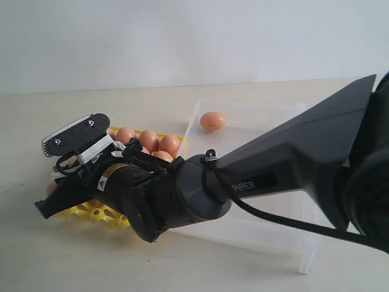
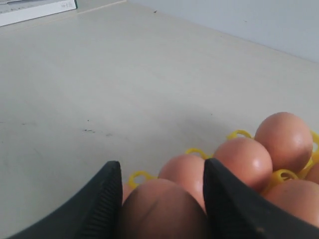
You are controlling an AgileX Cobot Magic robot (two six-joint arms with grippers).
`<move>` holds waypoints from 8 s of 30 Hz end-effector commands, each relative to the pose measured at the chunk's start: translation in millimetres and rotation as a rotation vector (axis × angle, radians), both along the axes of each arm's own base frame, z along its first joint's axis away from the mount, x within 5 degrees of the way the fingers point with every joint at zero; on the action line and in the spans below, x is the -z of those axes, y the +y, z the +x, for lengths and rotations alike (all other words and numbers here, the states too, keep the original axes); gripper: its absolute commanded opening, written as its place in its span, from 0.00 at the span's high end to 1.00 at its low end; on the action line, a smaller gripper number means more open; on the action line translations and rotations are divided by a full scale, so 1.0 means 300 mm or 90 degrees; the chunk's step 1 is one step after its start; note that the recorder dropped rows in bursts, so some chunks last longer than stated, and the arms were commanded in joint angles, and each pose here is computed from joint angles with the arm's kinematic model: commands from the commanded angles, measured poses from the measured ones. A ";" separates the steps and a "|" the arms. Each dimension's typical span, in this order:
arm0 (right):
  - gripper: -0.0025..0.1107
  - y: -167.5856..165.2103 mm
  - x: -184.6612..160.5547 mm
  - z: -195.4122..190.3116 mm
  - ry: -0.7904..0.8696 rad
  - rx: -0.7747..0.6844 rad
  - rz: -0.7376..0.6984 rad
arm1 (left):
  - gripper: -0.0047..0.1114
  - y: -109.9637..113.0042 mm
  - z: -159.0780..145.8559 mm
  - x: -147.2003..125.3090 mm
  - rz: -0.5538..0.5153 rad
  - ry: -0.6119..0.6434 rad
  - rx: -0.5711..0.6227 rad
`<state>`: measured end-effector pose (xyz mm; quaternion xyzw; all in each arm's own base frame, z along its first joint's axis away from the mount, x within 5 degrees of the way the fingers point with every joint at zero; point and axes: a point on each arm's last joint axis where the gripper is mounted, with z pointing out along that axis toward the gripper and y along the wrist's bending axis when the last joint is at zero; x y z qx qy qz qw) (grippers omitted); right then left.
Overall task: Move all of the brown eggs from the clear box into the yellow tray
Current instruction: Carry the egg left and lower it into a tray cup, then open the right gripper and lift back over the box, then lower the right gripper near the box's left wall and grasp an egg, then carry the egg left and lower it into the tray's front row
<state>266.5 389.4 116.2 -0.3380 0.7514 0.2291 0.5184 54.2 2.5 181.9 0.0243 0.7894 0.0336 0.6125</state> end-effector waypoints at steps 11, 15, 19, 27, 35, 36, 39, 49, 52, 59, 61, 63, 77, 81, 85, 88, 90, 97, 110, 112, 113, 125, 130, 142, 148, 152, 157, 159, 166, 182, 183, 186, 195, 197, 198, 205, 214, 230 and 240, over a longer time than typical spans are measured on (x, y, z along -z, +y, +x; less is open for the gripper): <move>0.92 0.018 -0.004 0.008 -0.006 -0.008 -0.002 | 0.96 -0.001 0.000 -0.010 -0.007 -0.015 0.000; 0.72 0.018 -0.004 0.008 -0.004 -0.007 0.000 | 0.96 -0.001 0.000 -0.010 -0.007 -0.015 0.000; 0.46 0.019 -0.006 0.009 -0.008 -0.006 0.004 | 0.96 -0.001 0.000 -0.010 -0.007 -0.015 0.000; 0.44 0.019 -0.007 0.010 -0.010 -0.006 0.005 | 0.96 -0.001 0.000 -0.010 -0.007 -0.015 0.000; 0.51 -0.001 -0.175 0.013 -0.024 -0.010 0.033 | 0.96 -0.001 0.000 -0.010 -0.007 -0.015 0.000; 0.56 -0.012 -0.209 0.017 -0.024 -0.011 0.029 | 0.96 -0.001 0.000 -0.010 -0.007 -0.015 0.000; 0.81 -0.052 -0.293 0.023 -0.014 -0.023 0.001 | 0.96 -0.001 0.000 -0.010 -0.007 -0.015 0.000; 0.98 -0.312 -0.433 0.080 0.161 -0.026 -0.174 | 0.96 -0.001 0.000 -0.010 -0.007 -0.015 0.000; 0.97 -0.411 -0.433 0.133 0.238 0.043 -0.178 | 0.96 -0.001 0.000 -0.010 -0.007 -0.015 0.000; 0.75 -0.616 -0.388 0.298 0.307 0.202 -0.120 | 0.96 -0.001 0.000 -0.010 -0.007 -0.015 0.000; 0.65 -0.658 -0.359 0.333 0.335 0.242 -0.096 | 0.96 -0.001 0.000 -0.010 -0.007 -0.015 0.000; 0.56 -0.685 -0.325 0.355 0.368 0.270 -0.082 | 0.96 -0.001 0.000 -0.010 -0.007 -0.015 0.000; 0.49 -0.628 -0.156 0.304 0.566 0.241 -0.123 | 0.96 -0.001 0.000 -0.010 -0.007 -0.015 0.000; 0.49 -0.603 -0.160 0.280 0.615 0.211 -0.099 | 0.96 -0.001 0.000 -0.010 -0.007 -0.015 0.000; 0.49 -0.585 -0.158 0.264 0.635 0.195 -0.097 | 0.96 -0.001 0.000 -0.010 -0.007 -0.015 0.000; 0.49 -0.585 -0.154 0.265 0.637 0.196 -0.097 | 0.96 -0.001 0.000 -0.010 -0.007 -0.015 0.000; 0.49 -0.584 -0.147 0.264 0.643 0.198 -0.097 | 0.96 -0.001 0.000 -0.010 -0.007 -0.015 0.000; 0.49 -0.535 -0.098 0.244 0.670 0.188 -0.098 | 0.96 -0.001 0.000 -0.010 -0.007 -0.015 0.000; 0.49 -0.510 -0.027 0.236 0.695 0.189 -0.108 | 0.96 -0.001 0.000 -0.010 -0.007 -0.015 0.000; 0.49 -0.509 -0.022 0.236 0.698 0.191 -0.106 | 0.96 -0.001 0.000 -0.010 -0.007 -0.015 0.000; 0.49 -0.509 -0.018 0.236 0.699 0.191 -0.107 | 0.96 -0.001 0.000 -0.010 -0.007 -0.015 0.000; 0.49 -0.509 -0.020 0.251 0.662 0.190 -0.103 | 0.96 -0.001 0.000 -0.010 -0.007 -0.015 0.000; 0.49 -0.509 -0.020 0.253 0.653 0.185 -0.107 | 0.96 -0.001 0.000 -0.010 -0.007 -0.015 0.000; 0.98 -0.509 -0.031 0.264 0.574 0.142 -0.143 | 0.96 -0.001 0.000 -0.010 -0.007 -0.015 0.000; 0.98 -0.575 -0.211 0.230 0.403 0.199 -0.065 | 0.96 -0.001 0.000 -0.010 -0.007 -0.015 0.000; 0.98 -0.563 -0.315 0.138 0.286 0.204 -0.010 | 0.96 -0.001 0.000 -0.010 -0.007 -0.015 0.000; 0.98 -0.445 -0.349 0.042 0.137 0.179 0.050 | 0.96 -0.001 0.000 -0.010 -0.007 -0.015 0.000; 0.98 -0.397 -0.346 0.011 0.102 0.154 0.053 | 0.96 -0.001 0.000 -0.010 -0.007 -0.015 0.000; 0.98 -0.262 -0.317 -0.075 -0.008 0.058 0.071 | 0.96 -0.001 0.000 -0.010 -0.007 -0.015 0.000; 0.98 -0.192 -0.183 -0.108 -0.042 -0.065 -0.001 | 0.96 -0.001 0.000 -0.010 -0.007 -0.015 0.000; 0.98 -0.193 -0.175 -0.109 -0.034 -0.066 -0.010 | 0.96 -0.001 0.000 -0.010 -0.007 -0.015 0.000; 0.98 -0.198 -0.156 -0.114 -0.007 -0.070 -0.042 | 0.96 -0.001 0.000 -0.010 -0.007 -0.015 0.000; 0.98 -0.181 -0.165 -0.102 0.052 -0.068 -0.091 | 0.96 -0.001 0.000 -0.010 -0.007 -0.015 0.000; 0.98 -0.172 -0.176 -0.098 0.070 -0.068 -0.100 | 0.96 -0.001 0.000 -0.010 -0.007 -0.015 0.000; 0.98 -0.167 -0.178 -0.096 0.082 -0.068 -0.107 | 0.96 -0.001 0.000 -0.010 -0.007 -0.015 0.000; 0.98 -0.155 -0.150 -0.100 0.198 -0.075 -0.216 | 0.96 -0.001 0.000 -0.010 -0.007 -0.015 0.000; 0.98 -0.149 -0.183 -0.069 0.279 -0.080 -0.310 | 0.96 -0.001 0.000 -0.010 -0.007 -0.015 0.000; 0.98 -0.100 -0.231 0.024 0.338 -0.111 -0.406 | 0.96 -0.001 0.000 -0.010 -0.007 -0.015 0.000; 0.98 -0.059 -0.233 0.066 0.327 -0.150 -0.448 | 0.96 -0.001 0.000 -0.010 -0.007 -0.015 0.000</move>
